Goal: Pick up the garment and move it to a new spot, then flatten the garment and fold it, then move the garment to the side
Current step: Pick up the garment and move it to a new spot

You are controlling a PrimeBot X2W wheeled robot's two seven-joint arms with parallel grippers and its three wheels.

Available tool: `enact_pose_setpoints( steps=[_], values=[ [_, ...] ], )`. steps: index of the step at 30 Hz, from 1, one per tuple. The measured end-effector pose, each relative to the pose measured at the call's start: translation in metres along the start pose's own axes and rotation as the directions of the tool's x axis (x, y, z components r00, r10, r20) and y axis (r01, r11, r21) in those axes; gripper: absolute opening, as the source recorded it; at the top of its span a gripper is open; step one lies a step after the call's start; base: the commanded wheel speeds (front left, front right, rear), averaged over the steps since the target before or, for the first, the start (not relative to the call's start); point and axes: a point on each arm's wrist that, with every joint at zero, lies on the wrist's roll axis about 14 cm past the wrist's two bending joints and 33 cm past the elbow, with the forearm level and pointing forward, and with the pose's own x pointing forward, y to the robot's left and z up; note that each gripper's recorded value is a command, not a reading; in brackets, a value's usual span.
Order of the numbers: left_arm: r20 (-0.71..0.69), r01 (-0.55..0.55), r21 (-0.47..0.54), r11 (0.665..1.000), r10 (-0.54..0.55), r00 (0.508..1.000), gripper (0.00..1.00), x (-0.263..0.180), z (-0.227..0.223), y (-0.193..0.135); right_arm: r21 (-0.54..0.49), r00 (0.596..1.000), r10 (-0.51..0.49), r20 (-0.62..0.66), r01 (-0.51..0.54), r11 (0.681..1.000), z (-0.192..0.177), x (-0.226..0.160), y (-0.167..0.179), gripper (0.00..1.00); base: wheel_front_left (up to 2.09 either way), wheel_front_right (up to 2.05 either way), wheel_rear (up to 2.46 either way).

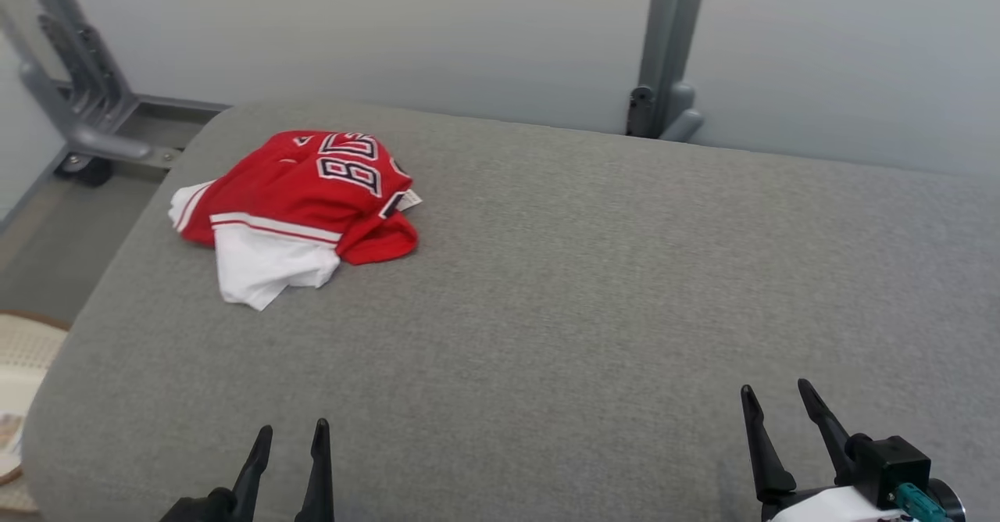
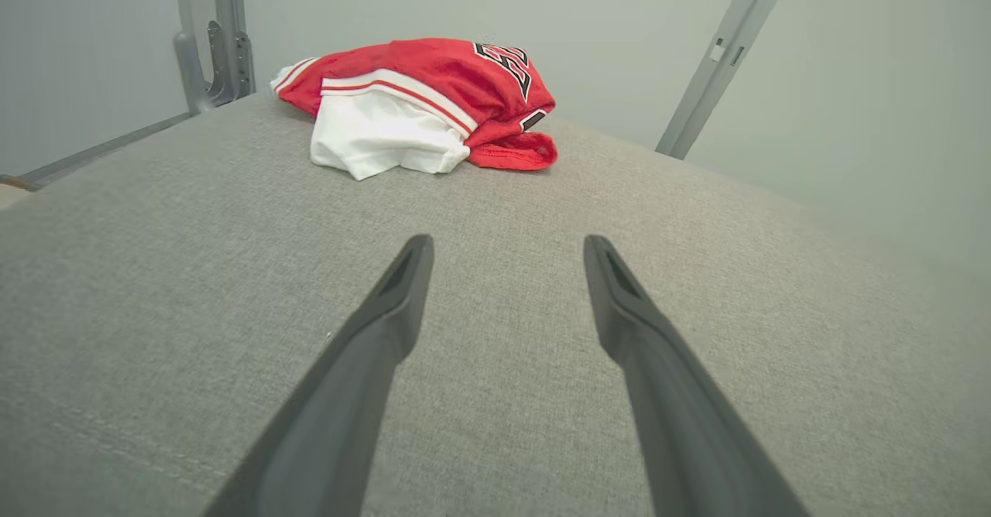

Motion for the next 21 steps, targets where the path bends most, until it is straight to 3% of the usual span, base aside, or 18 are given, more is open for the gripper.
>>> enact_pose_setpoints(
  steps=[5, 13, 21],
  values=[
    [0.031, -0.150, -0.014, 0.989, 0.150, 0.988, 1.00, -0.035, 0.005, 0.041, 0.002, 0.991, 0.132, -0.003, -0.132, 0.991, 0.000, 0.022, 0.040, 1.00, 0.00, 0.00, 0.00],
    [0.063, -0.226, -0.041, 0.973, 0.229, 0.971, 1.00, -0.054, 0.012, 0.060, 0.009, 0.976, 0.218, -0.016, -0.218, 0.976, -0.004, 0.032, 0.067, 1.00, 0.00, 0.00, 0.00],
    [0.151, -0.165, -0.042, 0.985, 0.169, 0.974, 1.00, 0.001, 0.051, 0.050, -0.039, 0.978, 0.205, 0.030, -0.204, 0.978, 0.008, 0.056, 0.058, 1.00, 0.00, 0.00, 0.00]
  ],
)
